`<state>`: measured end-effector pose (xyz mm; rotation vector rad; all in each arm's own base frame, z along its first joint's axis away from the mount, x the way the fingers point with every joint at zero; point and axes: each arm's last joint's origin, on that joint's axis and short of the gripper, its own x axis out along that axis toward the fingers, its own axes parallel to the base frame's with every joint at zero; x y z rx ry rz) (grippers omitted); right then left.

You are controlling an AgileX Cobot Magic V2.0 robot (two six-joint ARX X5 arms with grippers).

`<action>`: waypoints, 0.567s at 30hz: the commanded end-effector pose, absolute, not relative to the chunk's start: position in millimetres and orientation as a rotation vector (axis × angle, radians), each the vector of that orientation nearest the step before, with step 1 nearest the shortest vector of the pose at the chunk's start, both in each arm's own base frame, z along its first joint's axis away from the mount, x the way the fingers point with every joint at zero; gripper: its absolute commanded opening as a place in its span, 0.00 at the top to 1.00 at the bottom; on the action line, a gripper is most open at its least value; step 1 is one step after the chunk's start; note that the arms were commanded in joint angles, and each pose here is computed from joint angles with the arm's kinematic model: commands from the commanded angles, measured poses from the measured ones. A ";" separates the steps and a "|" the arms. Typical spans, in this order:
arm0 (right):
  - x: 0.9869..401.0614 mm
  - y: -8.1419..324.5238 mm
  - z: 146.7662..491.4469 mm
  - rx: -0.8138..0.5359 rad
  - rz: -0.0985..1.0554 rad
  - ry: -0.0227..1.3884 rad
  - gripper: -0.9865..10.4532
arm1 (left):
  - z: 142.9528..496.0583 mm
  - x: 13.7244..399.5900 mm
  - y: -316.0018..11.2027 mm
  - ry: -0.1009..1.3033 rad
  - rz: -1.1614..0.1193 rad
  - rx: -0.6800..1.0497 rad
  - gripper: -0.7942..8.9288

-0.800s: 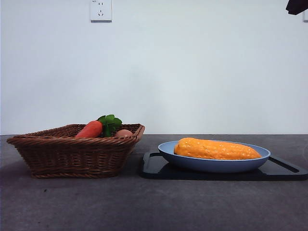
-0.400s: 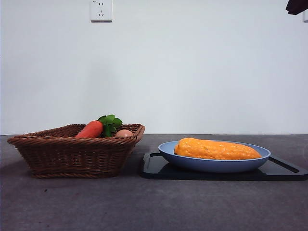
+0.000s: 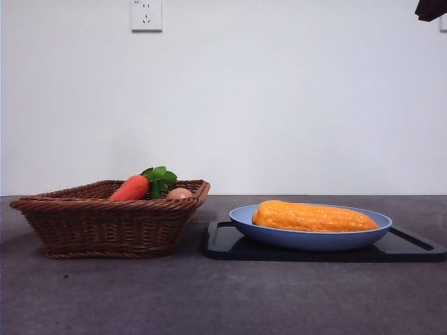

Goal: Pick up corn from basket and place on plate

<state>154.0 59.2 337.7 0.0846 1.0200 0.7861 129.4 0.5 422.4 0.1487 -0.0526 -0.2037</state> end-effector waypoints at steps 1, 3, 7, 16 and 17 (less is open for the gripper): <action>156.0 60.6 340.9 0.077 0.801 1.005 0.91 | 393.4 127.0 1.5 -0.068 -0.197 0.148 0.91; 156.0 60.6 340.9 0.077 0.801 1.005 0.91 | 372.5 122.2 1.2 -0.072 -0.197 0.147 0.91; 156.1 60.6 340.9 0.077 0.801 1.005 0.91 | 329.8 113.3 0.8 -0.063 -0.195 0.137 0.91; 156.0 60.6 340.9 0.077 0.801 1.005 0.91 | 242.0 100.3 3.6 -0.007 -0.161 0.110 0.91; 156.1 60.6 340.9 0.077 0.801 1.005 0.91 | 233.1 99.4 3.8 0.001 -0.158 0.108 0.91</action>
